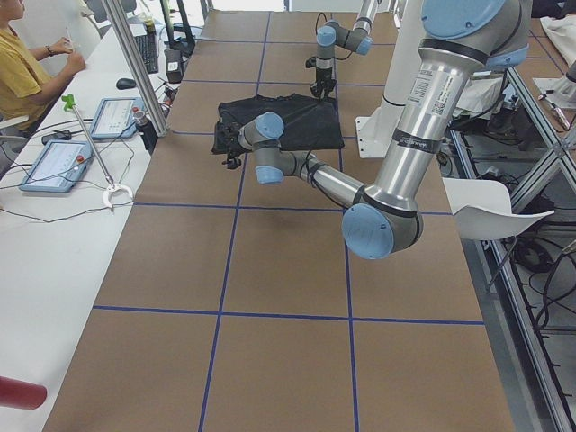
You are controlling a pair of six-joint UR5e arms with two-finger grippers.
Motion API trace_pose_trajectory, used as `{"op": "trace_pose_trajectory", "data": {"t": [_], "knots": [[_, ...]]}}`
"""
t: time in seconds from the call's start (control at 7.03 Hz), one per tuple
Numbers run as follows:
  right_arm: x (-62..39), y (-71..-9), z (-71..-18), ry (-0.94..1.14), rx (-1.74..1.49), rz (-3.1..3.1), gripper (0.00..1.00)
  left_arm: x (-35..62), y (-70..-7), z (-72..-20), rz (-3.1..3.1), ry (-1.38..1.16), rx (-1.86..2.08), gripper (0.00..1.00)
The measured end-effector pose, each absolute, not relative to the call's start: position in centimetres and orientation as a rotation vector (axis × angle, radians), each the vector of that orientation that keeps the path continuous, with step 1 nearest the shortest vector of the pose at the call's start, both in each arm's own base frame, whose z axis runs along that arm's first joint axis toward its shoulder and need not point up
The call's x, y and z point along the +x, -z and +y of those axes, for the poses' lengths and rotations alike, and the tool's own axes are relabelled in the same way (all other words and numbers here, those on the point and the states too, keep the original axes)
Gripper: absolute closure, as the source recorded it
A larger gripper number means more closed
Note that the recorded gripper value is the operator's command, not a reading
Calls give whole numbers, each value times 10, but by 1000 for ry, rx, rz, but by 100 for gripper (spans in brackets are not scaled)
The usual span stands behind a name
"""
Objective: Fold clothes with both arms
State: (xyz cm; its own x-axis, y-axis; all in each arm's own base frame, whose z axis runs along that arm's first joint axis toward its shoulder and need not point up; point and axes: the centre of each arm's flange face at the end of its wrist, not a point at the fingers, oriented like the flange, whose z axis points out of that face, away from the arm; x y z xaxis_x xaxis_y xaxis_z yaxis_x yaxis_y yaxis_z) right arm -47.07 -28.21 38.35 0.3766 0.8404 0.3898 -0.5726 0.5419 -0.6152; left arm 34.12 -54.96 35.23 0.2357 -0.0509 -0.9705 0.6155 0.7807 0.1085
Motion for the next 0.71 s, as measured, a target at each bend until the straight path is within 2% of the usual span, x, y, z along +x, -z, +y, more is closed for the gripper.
{"op": "trace_pose_trajectory", "data": {"t": [0.43,0.71], "knots": [[-462,-372,-284,-931,-426,-765,100,344,-345,-543,1289,499,514,0],[-456,-367,-285,-929,-429,-777,100,381,-308,-497,1422,581,385,0]]}}
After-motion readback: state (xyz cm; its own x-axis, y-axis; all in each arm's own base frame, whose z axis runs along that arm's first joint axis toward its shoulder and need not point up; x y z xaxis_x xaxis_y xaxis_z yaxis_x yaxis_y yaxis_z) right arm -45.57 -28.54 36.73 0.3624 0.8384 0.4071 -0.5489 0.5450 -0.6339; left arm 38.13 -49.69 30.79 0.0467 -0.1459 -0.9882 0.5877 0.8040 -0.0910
